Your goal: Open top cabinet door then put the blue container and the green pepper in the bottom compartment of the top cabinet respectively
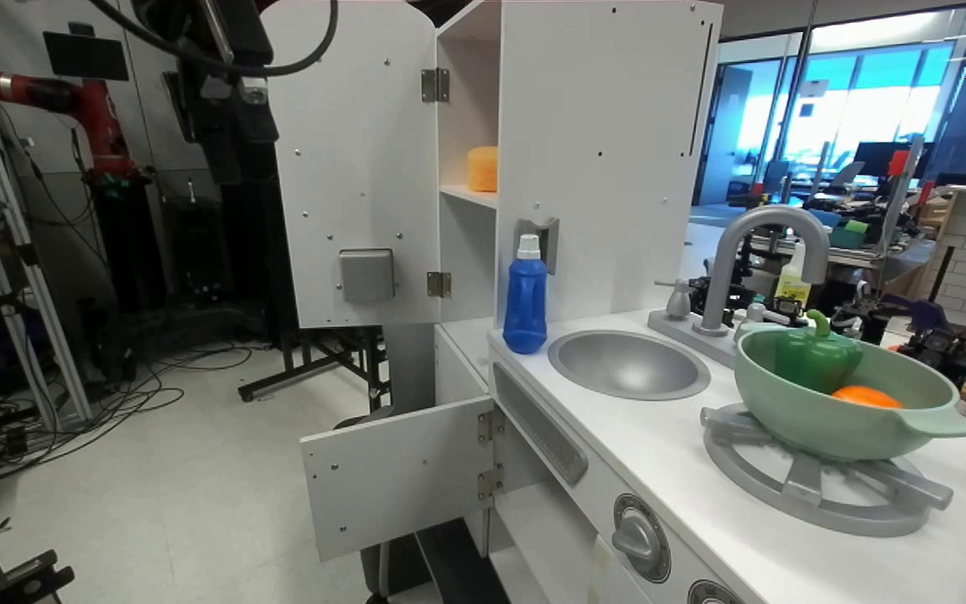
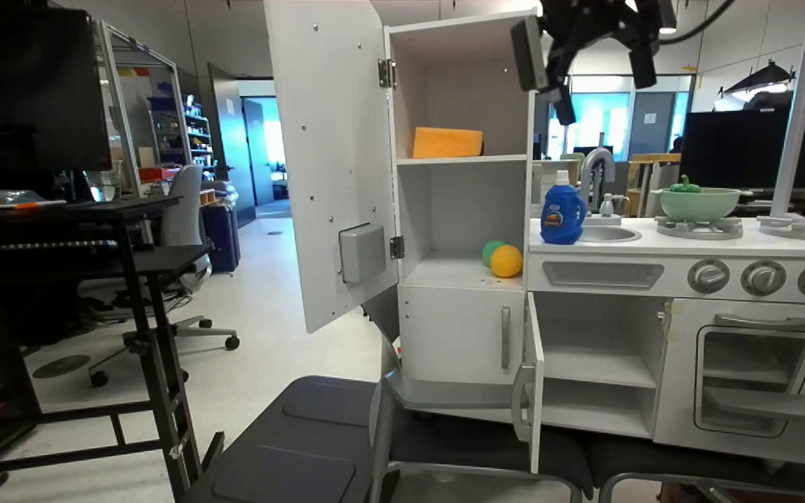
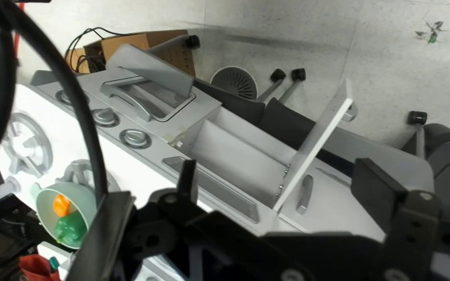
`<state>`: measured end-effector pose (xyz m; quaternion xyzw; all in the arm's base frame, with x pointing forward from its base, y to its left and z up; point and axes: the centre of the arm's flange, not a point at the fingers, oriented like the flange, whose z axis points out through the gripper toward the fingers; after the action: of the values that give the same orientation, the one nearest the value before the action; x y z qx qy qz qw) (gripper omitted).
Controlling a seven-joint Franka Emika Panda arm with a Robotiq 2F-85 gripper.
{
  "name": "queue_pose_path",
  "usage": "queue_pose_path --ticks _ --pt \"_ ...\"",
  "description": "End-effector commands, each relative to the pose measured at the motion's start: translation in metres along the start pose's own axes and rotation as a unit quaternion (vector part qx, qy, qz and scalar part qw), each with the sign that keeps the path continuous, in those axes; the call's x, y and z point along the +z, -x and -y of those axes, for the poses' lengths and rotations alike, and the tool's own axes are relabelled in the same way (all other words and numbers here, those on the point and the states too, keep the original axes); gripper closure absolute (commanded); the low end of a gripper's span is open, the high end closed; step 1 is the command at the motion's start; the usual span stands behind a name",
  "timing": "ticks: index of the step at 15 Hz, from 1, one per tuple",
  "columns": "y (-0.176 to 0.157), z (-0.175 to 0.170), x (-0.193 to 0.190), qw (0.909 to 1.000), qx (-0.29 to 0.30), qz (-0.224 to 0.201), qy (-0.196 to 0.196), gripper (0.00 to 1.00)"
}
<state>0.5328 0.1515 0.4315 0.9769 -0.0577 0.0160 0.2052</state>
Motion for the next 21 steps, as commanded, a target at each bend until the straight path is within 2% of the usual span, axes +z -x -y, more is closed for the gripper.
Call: queue_pose_path --ticks 1,6,8,10,13,14,16,17,19,21 --pt "-0.002 -0.063 0.044 0.9991 0.024 -0.031 -0.015 0.0" --pt "-0.037 -0.117 0.127 0.9934 0.069 -0.075 -0.052 0.0" --pt "-0.048 -0.13 0.144 0.9919 0.063 -0.094 -0.058 0.0" --pt "-0.059 -0.152 0.173 0.9908 0.038 -0.11 -0.069 0.0" --pt "-0.078 -0.186 0.193 0.9877 -0.022 -0.131 -0.082 0.0" --pt "-0.089 -0.19 0.184 0.9861 -0.046 -0.136 -0.084 0.0" --pt "-0.101 -0.208 0.205 0.9803 -0.079 -0.152 -0.099 0.0" --pt "-0.109 -0.207 0.196 0.978 -0.091 -0.156 -0.104 0.0" --pt "-0.109 -0.214 0.213 0.9711 -0.114 -0.168 -0.126 0.0" --pt "-0.113 -0.204 0.195 0.9645 -0.136 -0.163 -0.157 0.0"
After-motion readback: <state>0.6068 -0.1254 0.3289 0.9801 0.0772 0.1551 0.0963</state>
